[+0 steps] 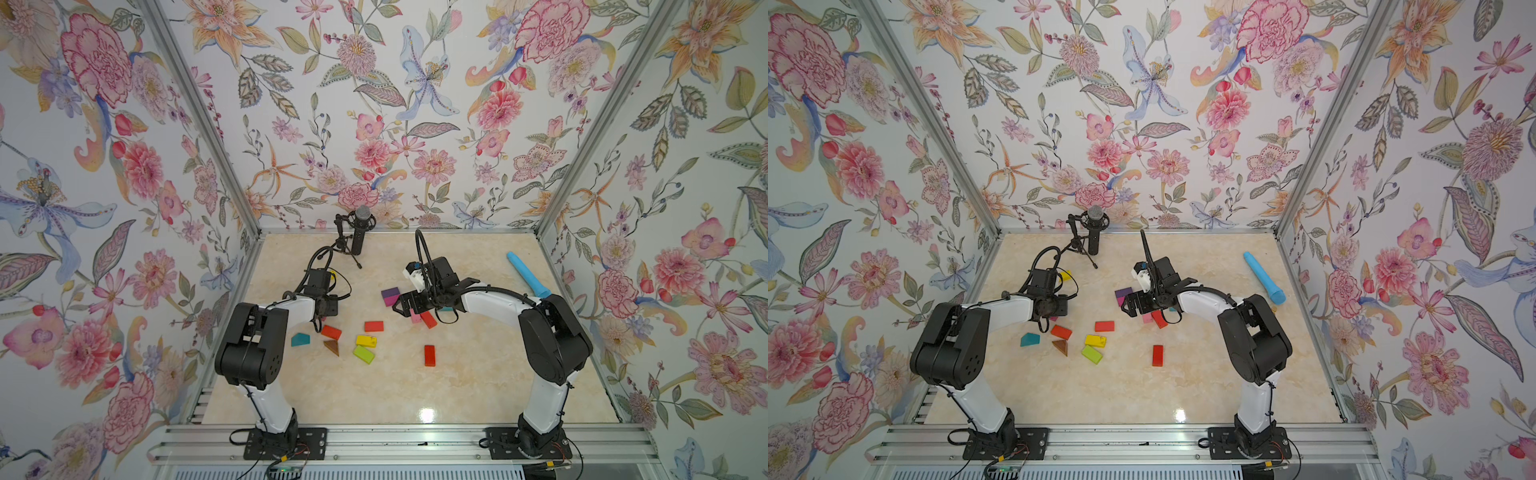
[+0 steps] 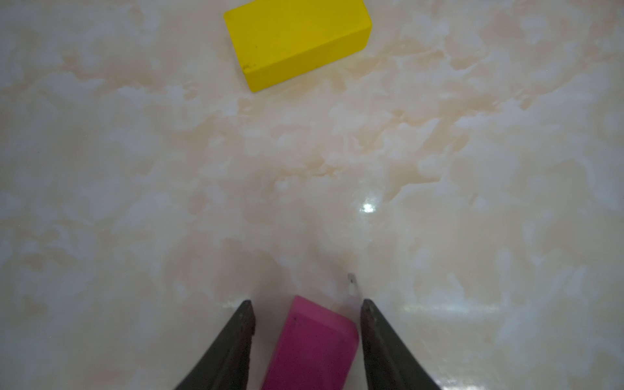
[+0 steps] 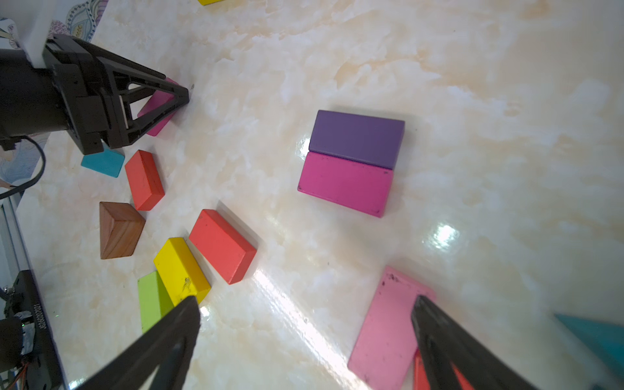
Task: Assemble a piece of candy with building blocks
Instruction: Move the building block to the center of the board, then adjust the building block at the center of the board.
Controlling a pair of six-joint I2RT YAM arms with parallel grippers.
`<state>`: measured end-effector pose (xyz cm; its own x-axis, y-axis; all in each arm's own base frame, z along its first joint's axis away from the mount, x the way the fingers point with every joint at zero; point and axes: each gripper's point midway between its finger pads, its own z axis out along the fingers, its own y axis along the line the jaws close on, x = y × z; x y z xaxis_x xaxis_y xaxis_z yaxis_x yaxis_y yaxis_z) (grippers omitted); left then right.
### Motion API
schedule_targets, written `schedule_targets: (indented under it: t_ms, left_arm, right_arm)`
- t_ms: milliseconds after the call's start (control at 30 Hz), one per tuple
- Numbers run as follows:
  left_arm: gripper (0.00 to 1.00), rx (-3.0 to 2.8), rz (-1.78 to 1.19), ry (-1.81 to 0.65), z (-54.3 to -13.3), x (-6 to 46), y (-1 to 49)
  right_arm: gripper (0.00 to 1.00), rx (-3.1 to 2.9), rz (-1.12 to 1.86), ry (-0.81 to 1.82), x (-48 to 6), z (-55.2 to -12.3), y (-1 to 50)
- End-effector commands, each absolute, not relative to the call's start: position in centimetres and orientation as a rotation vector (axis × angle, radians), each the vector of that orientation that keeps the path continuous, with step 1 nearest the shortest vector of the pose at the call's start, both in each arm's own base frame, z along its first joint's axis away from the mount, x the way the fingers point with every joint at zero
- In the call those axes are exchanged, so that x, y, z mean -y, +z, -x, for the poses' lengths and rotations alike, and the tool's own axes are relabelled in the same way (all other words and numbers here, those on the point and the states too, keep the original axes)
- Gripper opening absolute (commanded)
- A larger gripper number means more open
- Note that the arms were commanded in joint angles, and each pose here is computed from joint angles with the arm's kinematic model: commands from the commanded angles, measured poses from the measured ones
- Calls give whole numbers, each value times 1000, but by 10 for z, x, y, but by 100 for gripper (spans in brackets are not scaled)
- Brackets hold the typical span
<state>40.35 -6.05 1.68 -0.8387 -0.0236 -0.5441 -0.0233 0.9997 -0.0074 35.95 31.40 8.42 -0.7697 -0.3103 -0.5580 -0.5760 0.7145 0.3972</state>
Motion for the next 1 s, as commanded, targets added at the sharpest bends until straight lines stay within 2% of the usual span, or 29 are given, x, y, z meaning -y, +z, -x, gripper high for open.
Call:
schedule_targets:
  t_ms: [0,200,267,467,700,967]
  left_arm:
    - [41,-2671,16,-16,-378,62,-12]
    - [18,-2626,-19,-54,-395,82,0]
    - [15,-2604,-43,-93,-407,96,5]
    - [14,-2545,-115,-156,-439,136,23]
    - [14,-2549,-145,-151,-453,152,14]
    - [23,-2558,-124,-113,-460,149,9]
  right_arm:
    - [100,-2383,679,775,-316,-367,117]
    - [100,-2372,659,758,-311,-371,125]
    - [100,-2373,652,750,-306,-370,125]
    - [100,-2375,630,726,-294,-372,126]
    - [100,-2392,610,699,-285,-366,121]
    - [100,-2369,609,698,-287,-366,128]
